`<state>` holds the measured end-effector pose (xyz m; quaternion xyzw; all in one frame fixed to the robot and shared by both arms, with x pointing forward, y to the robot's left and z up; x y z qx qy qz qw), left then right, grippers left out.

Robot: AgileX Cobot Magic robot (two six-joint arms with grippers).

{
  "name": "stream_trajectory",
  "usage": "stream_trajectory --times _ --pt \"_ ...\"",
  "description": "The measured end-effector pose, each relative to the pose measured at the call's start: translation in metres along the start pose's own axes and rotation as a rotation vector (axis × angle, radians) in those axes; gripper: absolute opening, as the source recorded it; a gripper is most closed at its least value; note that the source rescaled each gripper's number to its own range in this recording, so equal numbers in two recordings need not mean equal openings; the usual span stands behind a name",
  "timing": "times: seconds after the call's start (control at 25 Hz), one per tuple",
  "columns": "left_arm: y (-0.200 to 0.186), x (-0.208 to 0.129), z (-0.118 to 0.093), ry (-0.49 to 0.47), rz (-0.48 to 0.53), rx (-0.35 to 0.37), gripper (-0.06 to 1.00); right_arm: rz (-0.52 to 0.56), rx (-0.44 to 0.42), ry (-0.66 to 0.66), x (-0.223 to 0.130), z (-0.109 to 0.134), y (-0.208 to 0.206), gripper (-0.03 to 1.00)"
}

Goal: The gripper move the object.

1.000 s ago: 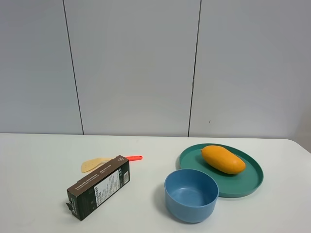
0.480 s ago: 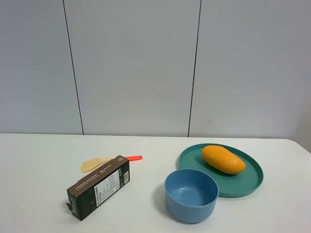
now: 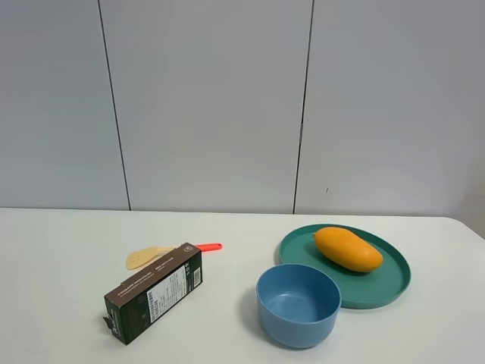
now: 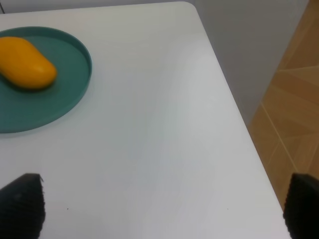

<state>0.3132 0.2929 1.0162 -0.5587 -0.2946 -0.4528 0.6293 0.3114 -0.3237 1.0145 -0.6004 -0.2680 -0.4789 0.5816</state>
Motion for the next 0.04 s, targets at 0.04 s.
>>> stream_trajectory --times 0.04 --pt "0.0 0.0 0.0 0.0 0.0 0.0 1.0 0.0 0.0 0.0 0.0 0.0 0.0 0.93"
Point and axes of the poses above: a point on each arm's last joint axis where the gripper is mounted, y pointing out along that axis toward the gripper, z along the wrist's bending axis when the last joint is at zero, x = y × z, the point moved 9 cm from there along y, pointing out along that axis toward the gripper, and after that the axes turned 13 degrees about y, right-handed, at the moved point
